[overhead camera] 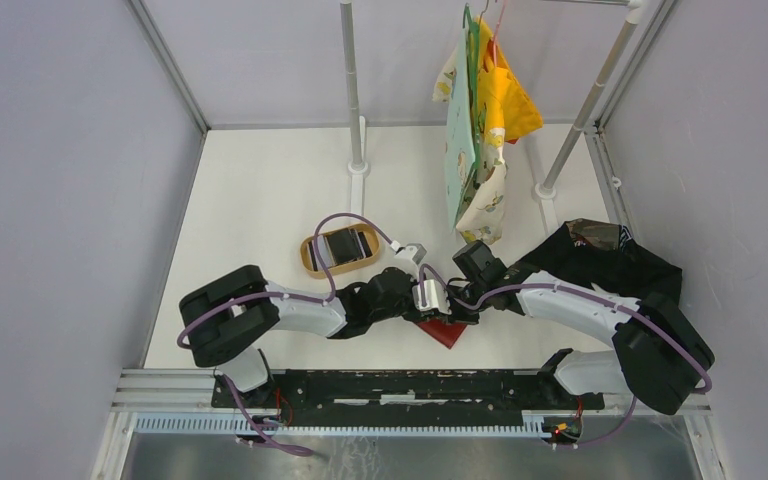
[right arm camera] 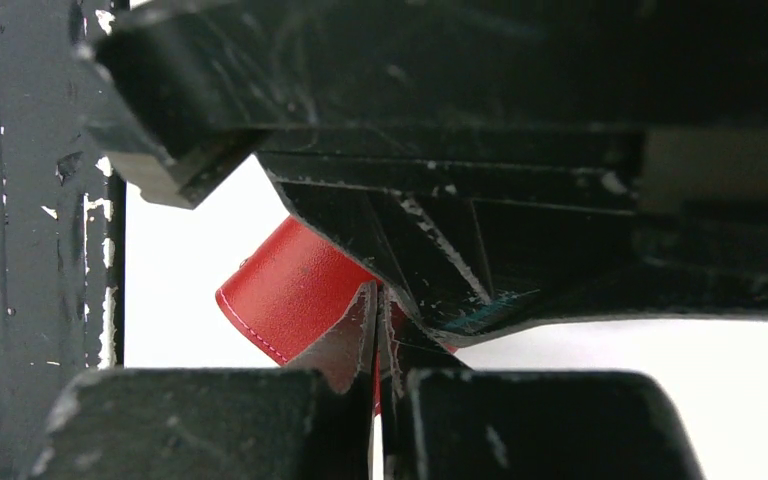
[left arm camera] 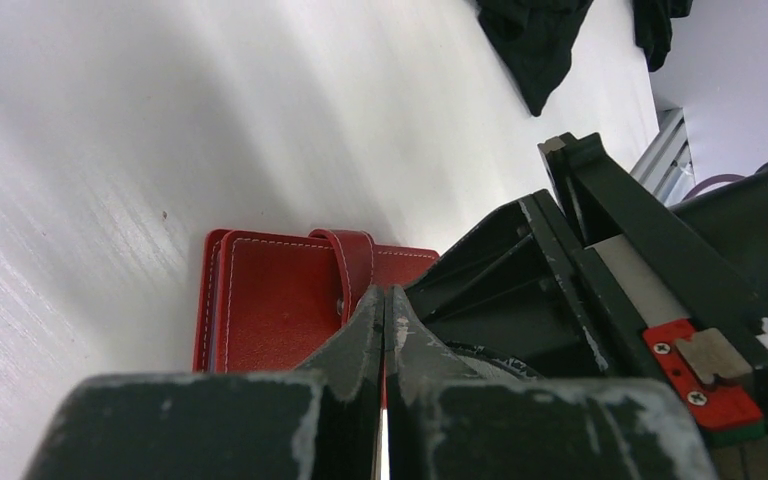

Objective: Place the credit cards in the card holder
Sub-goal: Close the card holder at the center of the board.

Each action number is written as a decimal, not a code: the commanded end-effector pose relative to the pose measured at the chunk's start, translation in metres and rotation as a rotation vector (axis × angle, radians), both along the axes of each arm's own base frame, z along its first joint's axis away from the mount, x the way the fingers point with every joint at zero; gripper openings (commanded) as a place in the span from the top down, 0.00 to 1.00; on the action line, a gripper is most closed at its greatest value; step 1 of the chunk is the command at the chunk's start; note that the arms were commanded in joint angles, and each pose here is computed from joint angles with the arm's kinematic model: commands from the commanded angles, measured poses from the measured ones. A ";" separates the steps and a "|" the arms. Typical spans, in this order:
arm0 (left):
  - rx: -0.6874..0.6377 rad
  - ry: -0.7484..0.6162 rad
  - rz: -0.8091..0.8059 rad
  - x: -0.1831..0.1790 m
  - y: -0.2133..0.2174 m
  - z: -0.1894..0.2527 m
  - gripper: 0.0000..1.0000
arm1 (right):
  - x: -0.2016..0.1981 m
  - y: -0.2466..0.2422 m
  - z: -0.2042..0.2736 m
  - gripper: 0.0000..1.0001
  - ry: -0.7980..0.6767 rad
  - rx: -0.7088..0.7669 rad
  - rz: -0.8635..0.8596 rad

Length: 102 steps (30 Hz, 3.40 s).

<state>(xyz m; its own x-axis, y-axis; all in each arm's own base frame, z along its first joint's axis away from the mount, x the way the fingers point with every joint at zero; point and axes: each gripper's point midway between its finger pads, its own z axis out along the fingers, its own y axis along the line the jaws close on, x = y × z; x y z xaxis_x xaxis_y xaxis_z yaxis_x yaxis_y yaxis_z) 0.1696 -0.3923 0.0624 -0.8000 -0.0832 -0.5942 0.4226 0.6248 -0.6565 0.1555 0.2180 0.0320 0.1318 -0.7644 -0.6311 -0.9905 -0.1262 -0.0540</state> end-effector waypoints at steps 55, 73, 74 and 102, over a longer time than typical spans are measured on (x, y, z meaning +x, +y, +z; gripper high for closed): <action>0.316 0.203 0.113 -0.045 0.059 -0.111 0.98 | 0.010 0.007 0.025 0.84 -0.063 0.037 0.047; 0.318 0.194 0.119 -0.043 0.061 -0.110 0.98 | 0.024 0.003 0.018 0.90 -0.082 0.022 -0.005; 0.320 0.195 0.118 -0.043 0.061 -0.110 0.98 | 0.024 0.003 0.017 0.91 -0.081 0.023 -0.007; 0.267 0.250 0.117 -0.054 0.065 -0.120 0.98 | 0.007 0.010 -0.018 1.00 0.030 -0.063 -0.125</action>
<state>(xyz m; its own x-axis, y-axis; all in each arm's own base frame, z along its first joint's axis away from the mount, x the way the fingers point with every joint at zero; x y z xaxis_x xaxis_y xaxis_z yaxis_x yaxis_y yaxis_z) 0.1644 -0.3860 0.0291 -0.8196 -0.2505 -0.5153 0.2551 0.6458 -0.7196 0.1624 0.2184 0.0297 0.0417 -0.8023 -0.5955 -0.9991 -0.0267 -0.0341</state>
